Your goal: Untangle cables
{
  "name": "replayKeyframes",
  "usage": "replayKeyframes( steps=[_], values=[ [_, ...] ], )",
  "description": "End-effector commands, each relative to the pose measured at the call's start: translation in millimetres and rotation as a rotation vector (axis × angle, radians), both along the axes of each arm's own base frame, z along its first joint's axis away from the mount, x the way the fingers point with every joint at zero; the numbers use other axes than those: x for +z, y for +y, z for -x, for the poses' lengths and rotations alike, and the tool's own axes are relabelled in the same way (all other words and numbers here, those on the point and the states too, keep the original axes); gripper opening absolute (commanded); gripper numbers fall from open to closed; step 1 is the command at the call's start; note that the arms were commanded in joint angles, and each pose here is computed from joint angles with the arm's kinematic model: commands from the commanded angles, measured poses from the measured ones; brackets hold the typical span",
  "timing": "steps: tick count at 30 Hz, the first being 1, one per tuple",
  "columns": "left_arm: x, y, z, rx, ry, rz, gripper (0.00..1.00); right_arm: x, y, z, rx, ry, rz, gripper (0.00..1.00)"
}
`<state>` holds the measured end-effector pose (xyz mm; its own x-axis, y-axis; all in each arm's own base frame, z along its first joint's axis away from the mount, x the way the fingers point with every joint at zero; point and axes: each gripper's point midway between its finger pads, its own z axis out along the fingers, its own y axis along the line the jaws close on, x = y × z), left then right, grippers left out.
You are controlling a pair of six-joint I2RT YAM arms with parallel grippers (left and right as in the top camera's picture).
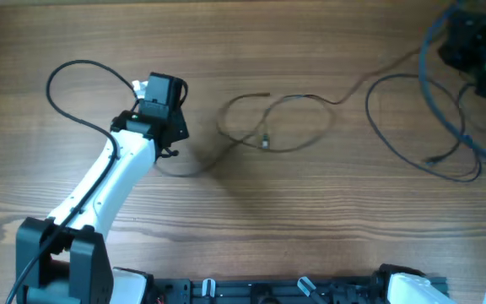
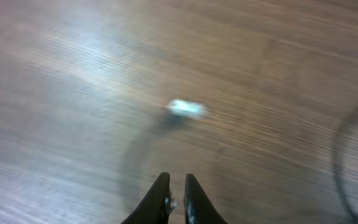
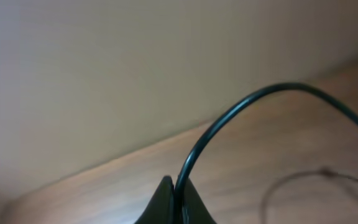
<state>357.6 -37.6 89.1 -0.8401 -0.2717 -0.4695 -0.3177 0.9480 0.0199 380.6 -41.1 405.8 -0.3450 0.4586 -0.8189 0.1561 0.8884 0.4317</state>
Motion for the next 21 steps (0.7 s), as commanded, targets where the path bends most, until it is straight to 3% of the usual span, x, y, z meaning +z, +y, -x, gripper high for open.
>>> replayKeyframes(
  steps=[1,3,5,6,8,10,13,15,17,21],
  values=[
    [0,8,1,0.078,0.001,0.07,0.12,-14,-27,6,-0.094,0.062,-0.009,0.04],
    [1,-36,-1,-0.033,0.021,0.293,0.31,-2,67,12,0.496,-0.034,-0.026,0.04],
    [11,-78,-3,-0.154,0.011,0.48,0.67,27,139,50,1.001,-0.196,-0.142,0.04],
    [17,-93,-4,-0.221,-0.002,0.519,0.8,33,149,55,1.067,-0.223,-0.165,0.04],
    [29,-122,-3,-0.4,-0.041,0.577,0.89,39,163,45,1.053,-0.231,-0.163,0.04],
    [38,-144,-2,-0.534,-0.084,0.576,0.92,32,172,25,0.922,-0.199,-0.106,0.04],
    [36,-148,-2,-0.557,-0.097,0.52,0.94,-2,186,10,0.733,-0.057,0.001,0.04],
    [35,-148,-1,-0.555,-0.09,0.519,0.94,3,202,17,0.737,-0.055,0.063,0.04],
    [34,-148,0,-0.554,-0.086,0.519,0.94,41,212,27,0.749,-0.153,0.111,0.04],
    [30,-144,3,-0.541,-0.065,0.505,0.94,183,193,55,0.643,-0.58,0.178,0.04]
  ],
)
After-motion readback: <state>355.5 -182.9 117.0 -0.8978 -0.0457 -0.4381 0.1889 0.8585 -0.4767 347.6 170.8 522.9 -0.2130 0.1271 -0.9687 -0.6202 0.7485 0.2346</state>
